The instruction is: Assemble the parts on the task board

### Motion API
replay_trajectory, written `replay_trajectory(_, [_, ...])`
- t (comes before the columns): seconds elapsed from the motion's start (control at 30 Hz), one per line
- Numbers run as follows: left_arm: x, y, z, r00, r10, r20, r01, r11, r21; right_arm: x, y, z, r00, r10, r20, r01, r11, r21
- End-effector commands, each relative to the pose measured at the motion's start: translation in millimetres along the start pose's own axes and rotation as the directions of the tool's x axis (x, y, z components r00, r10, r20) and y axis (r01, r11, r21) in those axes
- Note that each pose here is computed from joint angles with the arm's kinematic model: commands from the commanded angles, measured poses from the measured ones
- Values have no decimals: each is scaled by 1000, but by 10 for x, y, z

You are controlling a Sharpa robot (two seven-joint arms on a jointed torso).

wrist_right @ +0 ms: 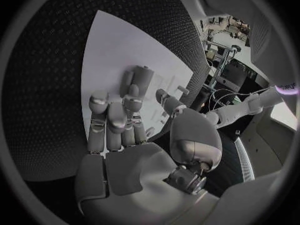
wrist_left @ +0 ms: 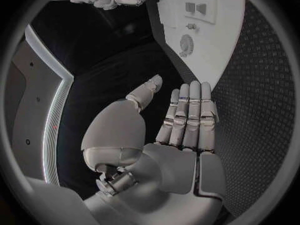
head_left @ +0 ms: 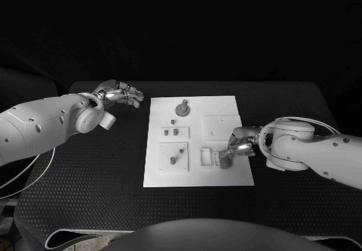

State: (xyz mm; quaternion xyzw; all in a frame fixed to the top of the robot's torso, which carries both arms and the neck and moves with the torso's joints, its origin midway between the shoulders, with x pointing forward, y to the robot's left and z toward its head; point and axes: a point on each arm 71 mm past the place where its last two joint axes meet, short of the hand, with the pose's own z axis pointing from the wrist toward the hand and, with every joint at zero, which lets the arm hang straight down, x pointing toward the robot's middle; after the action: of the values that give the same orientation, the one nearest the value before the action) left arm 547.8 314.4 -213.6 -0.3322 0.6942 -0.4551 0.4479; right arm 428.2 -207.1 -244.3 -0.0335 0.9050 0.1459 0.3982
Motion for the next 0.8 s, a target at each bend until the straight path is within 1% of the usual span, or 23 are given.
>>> replay_trajectory(0.03, [19, -14, 5, 1000, -10, -13, 11, 1000, 8, 80, 25, 53, 999, 1, -38, 0, 1000, 11])
replay_trajectory(0.17, [5, -9, -3, 1000, -10, -11, 10, 1000, 6, 150, 42, 90, 999, -1, -50, 2, 1000, 8])
replay_trajectory(0.3, [2, -8, -5, 1000, -11, -9, 11, 1000, 6, 146, 39, 97, 999, -2, -45, 3, 1000, 11])
replay_trajectory(0.47, [6, -8, -5, 1000, -11, -10, 11, 1000, 6, 149, 44, 105, 999, -10, -51, 11, 1000, 15])
replay_trajectory(0.8, [6, -8, -3, 1000, -11, -11, 11, 1000, 6, 163, 66, 155, 998, -31, -47, 32, 999, 21])
